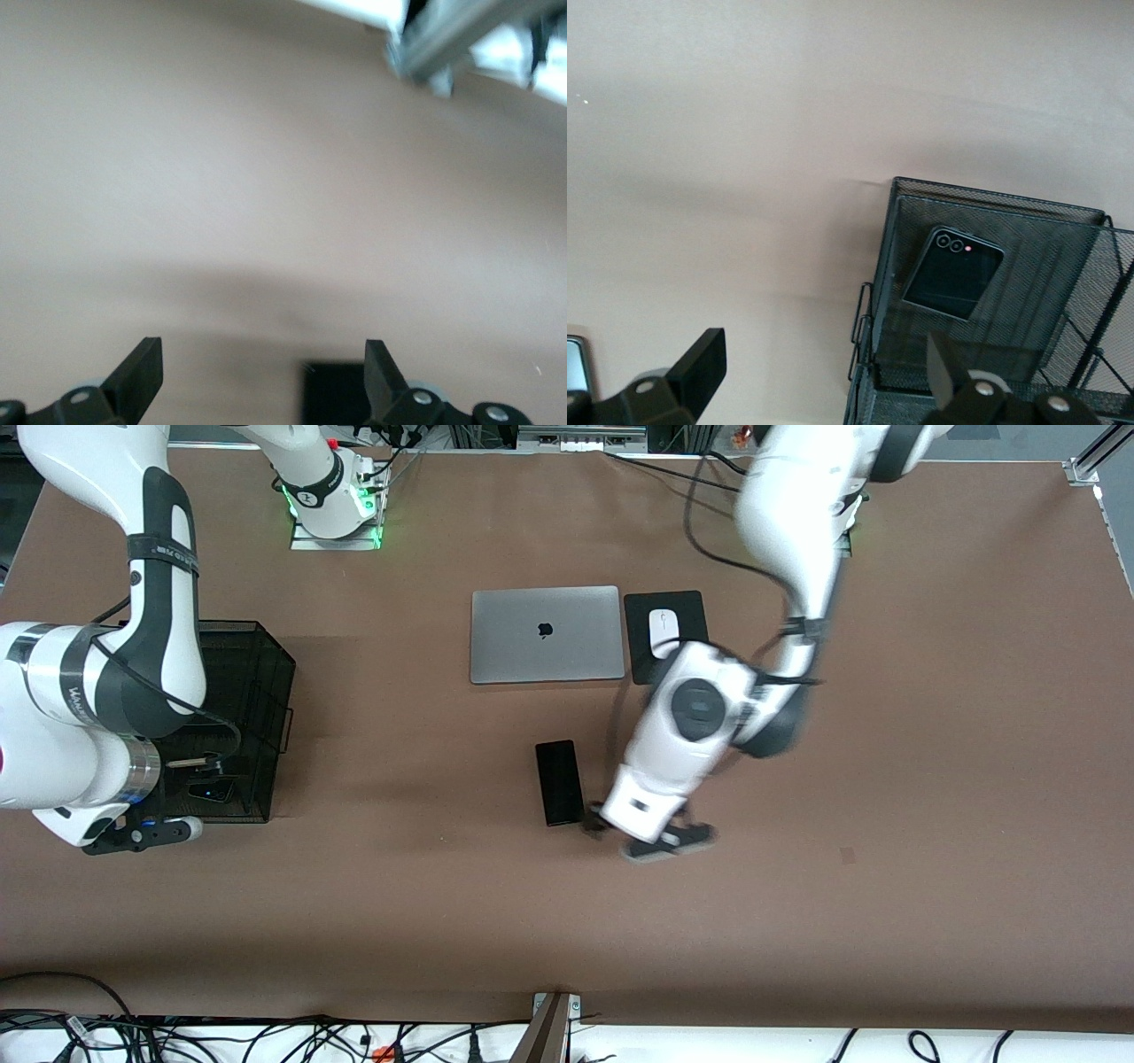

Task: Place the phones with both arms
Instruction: 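Carry the slab phone with the left gripper and set it down, then grasp the slab phone with the right gripper while the left gripper withdraws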

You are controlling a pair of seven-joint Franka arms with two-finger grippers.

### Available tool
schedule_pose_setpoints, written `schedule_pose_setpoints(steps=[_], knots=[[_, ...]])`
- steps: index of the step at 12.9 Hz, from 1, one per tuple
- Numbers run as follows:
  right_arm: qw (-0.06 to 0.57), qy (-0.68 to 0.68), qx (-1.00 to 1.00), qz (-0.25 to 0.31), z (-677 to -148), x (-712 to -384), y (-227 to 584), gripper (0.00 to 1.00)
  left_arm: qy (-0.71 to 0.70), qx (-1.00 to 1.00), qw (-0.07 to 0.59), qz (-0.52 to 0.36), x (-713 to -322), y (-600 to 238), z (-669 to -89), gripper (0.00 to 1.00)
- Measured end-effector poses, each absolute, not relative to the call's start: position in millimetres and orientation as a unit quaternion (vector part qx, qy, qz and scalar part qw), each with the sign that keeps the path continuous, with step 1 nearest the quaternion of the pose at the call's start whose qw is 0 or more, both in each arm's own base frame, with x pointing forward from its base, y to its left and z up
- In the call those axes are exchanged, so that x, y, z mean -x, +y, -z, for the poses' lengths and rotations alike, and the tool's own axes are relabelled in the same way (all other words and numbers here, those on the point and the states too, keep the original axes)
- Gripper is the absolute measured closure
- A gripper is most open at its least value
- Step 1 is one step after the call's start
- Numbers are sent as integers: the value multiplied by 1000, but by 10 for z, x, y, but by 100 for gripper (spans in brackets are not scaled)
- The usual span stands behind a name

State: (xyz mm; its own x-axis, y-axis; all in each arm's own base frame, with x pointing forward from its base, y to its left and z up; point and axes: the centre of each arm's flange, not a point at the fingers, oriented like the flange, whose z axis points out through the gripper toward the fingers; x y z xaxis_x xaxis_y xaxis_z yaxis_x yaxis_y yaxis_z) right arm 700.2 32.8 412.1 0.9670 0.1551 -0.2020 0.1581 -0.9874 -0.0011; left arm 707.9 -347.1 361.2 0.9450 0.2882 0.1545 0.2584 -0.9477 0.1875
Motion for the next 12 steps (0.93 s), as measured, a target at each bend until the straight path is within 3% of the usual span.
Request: schedule_pose_setpoints(steps=[4, 10, 12], knots=[[-4, 85, -991, 100, -4116, -6989, 572, 0, 62, -997, 18, -52, -7177, -2172, -4435, 0], [2, 56, -994, 89, -4000, -6829, 1876, 0, -13, -999, 14, -26, -7076, -397, -5055, 0], [-34, 25, -997, 58, -3782, -6829, 2419, 0, -40, -999, 20, -9, -6900, 129, -5223, 0]])
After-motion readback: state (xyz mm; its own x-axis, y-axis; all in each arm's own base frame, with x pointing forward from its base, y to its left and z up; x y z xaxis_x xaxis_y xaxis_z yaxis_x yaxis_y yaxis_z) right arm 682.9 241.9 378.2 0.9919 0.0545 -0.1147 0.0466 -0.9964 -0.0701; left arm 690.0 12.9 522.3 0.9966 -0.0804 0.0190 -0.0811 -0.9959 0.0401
